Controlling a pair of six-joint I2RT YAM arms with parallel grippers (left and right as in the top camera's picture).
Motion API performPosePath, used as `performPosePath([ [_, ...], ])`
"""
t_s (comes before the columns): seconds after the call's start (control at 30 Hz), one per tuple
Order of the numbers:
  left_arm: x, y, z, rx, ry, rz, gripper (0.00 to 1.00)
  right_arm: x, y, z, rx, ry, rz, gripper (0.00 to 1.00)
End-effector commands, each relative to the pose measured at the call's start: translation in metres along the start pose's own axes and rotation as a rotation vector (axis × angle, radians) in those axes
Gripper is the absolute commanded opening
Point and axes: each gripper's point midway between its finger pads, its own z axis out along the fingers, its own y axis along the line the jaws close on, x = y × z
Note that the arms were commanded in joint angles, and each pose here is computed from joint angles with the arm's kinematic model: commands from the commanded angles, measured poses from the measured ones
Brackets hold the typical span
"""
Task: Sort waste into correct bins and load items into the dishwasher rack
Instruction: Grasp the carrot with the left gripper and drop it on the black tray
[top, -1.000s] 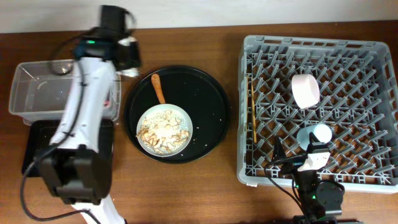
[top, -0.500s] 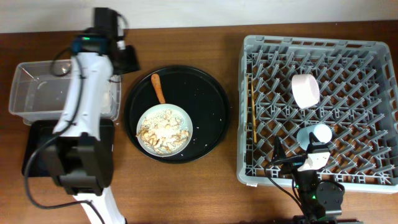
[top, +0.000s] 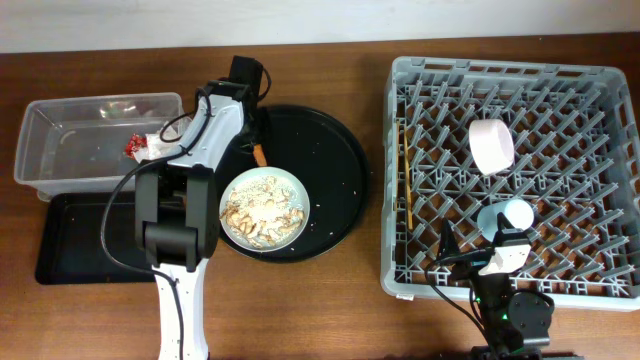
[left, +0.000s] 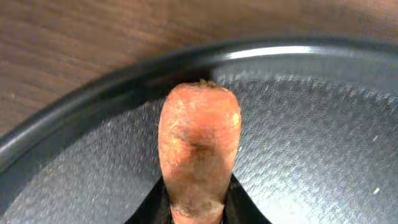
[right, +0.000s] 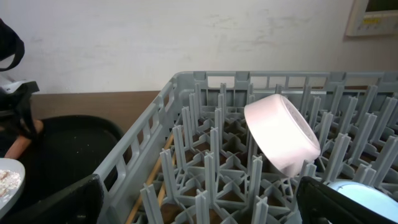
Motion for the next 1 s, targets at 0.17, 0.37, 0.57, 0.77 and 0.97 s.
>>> performPosePath([
  [0.17,-0.070,0.009,-0.138,0.067,-0.239,0.015,0.10,0.003,0.001,0.000,-0.007,0.003,-0.006,0.98],
  [0.37,-0.003,0.089,-0.244,-0.211,-0.162,0.025,0.10,0.003,0.001,0.000,-0.007,0.003,-0.006,0.98],
  [0.57,0.052,0.194,-0.253,-0.354,0.101,-0.217,0.01,0.003,0.001,0.000,-0.007,0.003,-0.006,0.98],
  [0.77,0.123,0.270,-0.213,-0.312,0.112,-0.638,0.01,0.003,0.001,0.000,-0.007,0.003,-0.006,0.98],
  [0.97,0.144,0.288,-0.116,-0.120,0.038,-0.792,0.61,0.003,0.001,0.000,-0.006,0.003,-0.006,0.98],
])
